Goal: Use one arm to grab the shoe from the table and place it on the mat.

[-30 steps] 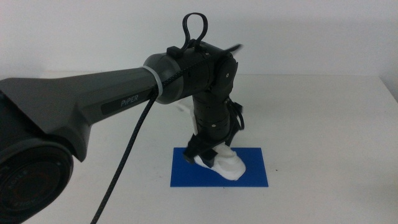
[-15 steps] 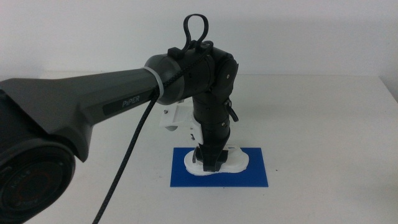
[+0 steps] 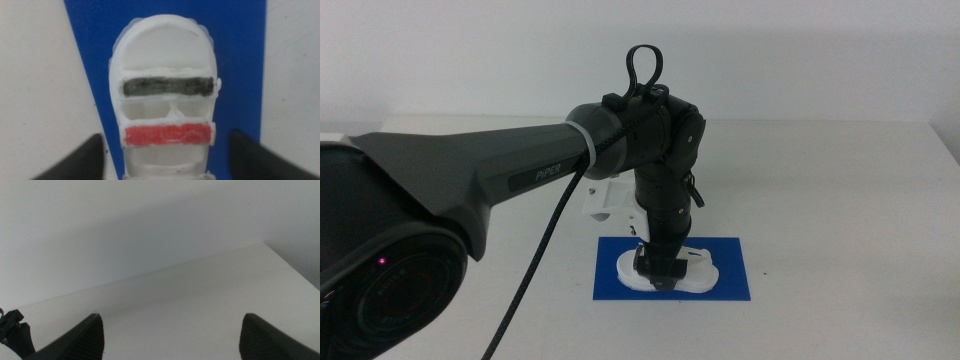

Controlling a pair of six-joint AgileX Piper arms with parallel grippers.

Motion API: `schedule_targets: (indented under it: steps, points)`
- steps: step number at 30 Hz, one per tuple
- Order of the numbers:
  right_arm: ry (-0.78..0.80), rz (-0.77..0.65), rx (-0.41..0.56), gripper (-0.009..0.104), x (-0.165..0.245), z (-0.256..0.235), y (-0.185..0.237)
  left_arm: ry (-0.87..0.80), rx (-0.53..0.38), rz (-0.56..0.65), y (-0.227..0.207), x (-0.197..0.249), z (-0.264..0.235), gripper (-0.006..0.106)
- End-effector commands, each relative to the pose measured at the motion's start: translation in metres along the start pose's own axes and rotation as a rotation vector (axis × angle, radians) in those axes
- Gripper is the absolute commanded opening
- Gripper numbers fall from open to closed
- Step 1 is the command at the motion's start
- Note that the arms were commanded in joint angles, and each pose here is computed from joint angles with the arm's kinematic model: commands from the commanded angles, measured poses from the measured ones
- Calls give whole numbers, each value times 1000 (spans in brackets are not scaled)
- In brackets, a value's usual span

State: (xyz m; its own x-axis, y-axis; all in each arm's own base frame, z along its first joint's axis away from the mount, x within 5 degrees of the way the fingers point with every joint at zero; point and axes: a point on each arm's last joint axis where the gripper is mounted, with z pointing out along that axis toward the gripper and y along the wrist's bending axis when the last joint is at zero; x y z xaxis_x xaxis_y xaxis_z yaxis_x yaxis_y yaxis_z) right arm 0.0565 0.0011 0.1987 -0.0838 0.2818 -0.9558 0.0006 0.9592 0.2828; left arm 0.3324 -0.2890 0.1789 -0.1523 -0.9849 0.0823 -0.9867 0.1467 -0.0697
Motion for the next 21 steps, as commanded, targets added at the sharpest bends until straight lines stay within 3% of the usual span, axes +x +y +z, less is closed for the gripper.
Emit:
schedule_targets:
  steps: [1, 6, 10, 15, 19, 21]
  points:
    - [-10, -11, -4, 79, 0, 0, 0, 8, 5, -13, -1, 0, -4, 93]
    - [-10, -11, -4, 79, 0, 0, 0, 39, 71, 91, -1, -18, -56, 94]
    - [-10, -11, -4, 79, 0, 0, 0, -15, 238, 361, 14, -59, -139, 94]
    - [-10, -11, -4, 79, 0, 0, 0, -201, 370, 549, 58, -128, -191, 94]
    - [-10, -11, -4, 79, 0, 0, 0, -353, 343, 880, 97, -183, -197, 94]
    - [-10, -11, -4, 79, 0, 0, 0, -448, 387, 1068, 106, -201, -194, 94]
